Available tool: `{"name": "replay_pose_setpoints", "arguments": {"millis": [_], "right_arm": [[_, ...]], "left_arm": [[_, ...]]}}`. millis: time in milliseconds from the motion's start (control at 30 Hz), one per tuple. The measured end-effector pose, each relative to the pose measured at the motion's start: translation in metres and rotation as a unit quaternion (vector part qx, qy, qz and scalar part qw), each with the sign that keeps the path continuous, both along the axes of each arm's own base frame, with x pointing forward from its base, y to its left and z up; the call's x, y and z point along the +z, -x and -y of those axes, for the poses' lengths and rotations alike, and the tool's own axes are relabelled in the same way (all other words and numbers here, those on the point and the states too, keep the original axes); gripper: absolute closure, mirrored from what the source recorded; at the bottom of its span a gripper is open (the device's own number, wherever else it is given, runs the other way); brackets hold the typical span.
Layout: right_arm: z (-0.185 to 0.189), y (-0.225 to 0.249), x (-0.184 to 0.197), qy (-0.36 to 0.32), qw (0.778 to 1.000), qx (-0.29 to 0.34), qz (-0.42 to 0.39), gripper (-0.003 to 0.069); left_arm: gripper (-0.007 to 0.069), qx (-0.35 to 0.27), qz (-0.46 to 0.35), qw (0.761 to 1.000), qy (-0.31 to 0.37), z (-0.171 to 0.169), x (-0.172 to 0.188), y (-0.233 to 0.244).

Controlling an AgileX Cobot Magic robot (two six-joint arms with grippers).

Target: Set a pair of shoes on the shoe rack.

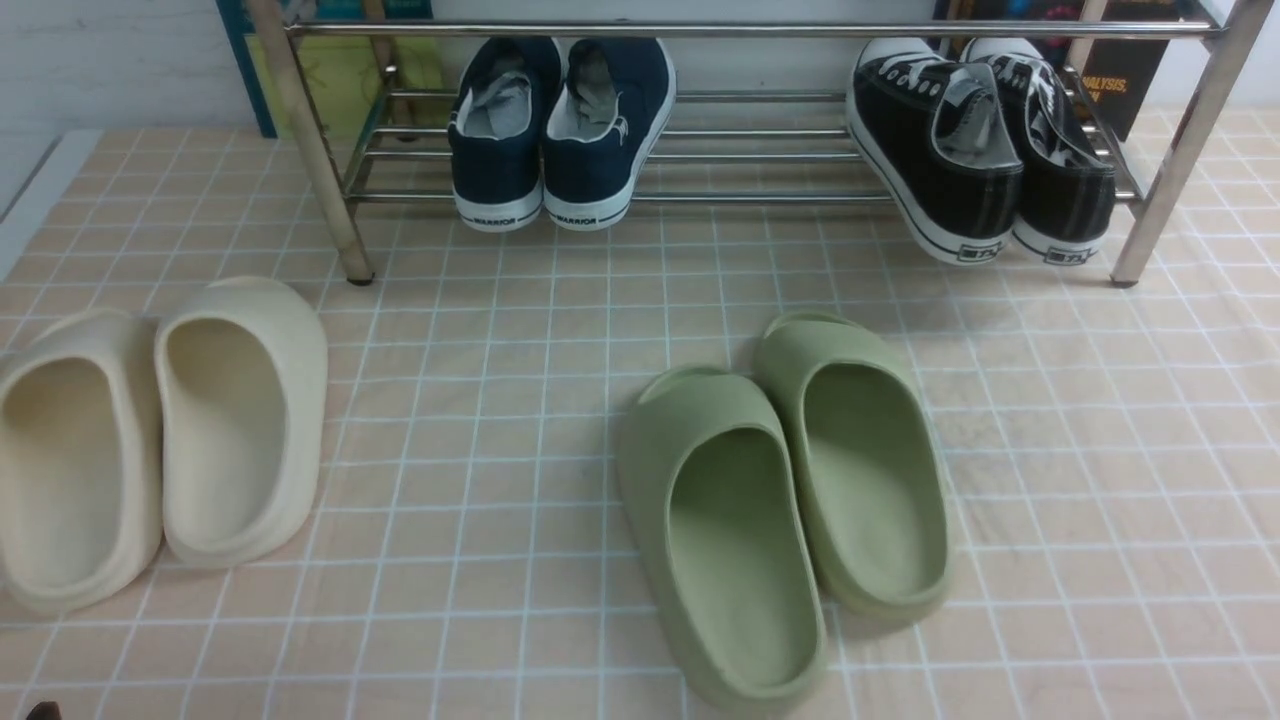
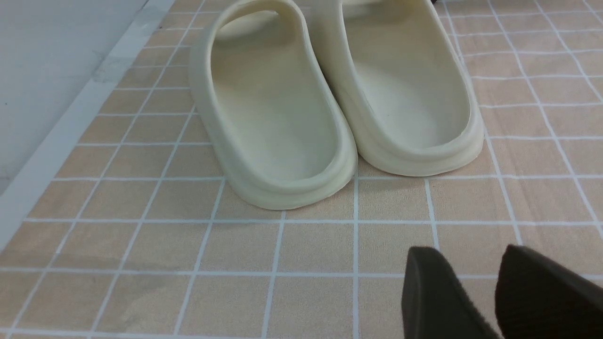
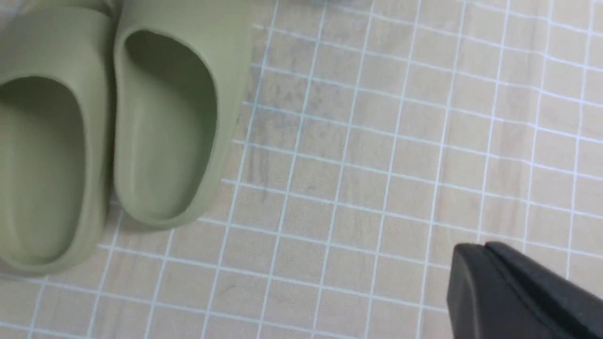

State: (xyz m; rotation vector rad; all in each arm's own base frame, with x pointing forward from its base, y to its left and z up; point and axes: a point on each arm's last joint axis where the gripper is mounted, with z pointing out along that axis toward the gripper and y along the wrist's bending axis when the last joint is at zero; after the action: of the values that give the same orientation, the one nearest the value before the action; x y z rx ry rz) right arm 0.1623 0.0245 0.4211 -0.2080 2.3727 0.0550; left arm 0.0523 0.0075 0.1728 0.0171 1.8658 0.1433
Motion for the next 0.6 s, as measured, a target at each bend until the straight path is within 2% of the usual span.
{"name": "replay_pose_setpoints", "arguments": {"millis": [100,167,233,367,600], "right_arm": [[0.008,0.055,-0.001,-0.016,0.997,-0.004,0.078,0.0678],[0.015,0.098,-0.004,-0.032,0.988,-0.006,0.150,0.0678],[0.019,0.124,-0.014,-0.043,0.981,-0.009,0.189,0.0678],[0.024,0.159,-0.035,-0.055,0.971,-0.012,0.233,0.0678],[0.025,0.173,-0.059,-0.068,0.969,-0.008,0.239,0.0678]], "left_arm": [[0.0388,0.000,0.000,1.000,0.000,0.000,0.000,0.000],[0.0388,0.000,0.000,1.000,0.000,0.000,0.000,0.000],[0.0388,0.000,0.000,1.000,0.000,0.000,0.000,0.000],[0.0388,0.000,0.000,1.000,0.000,0.000,0.000,0.000],[0.0388,0.000,0.000,1.000,0.000,0.000,0.000,0.000]]}}
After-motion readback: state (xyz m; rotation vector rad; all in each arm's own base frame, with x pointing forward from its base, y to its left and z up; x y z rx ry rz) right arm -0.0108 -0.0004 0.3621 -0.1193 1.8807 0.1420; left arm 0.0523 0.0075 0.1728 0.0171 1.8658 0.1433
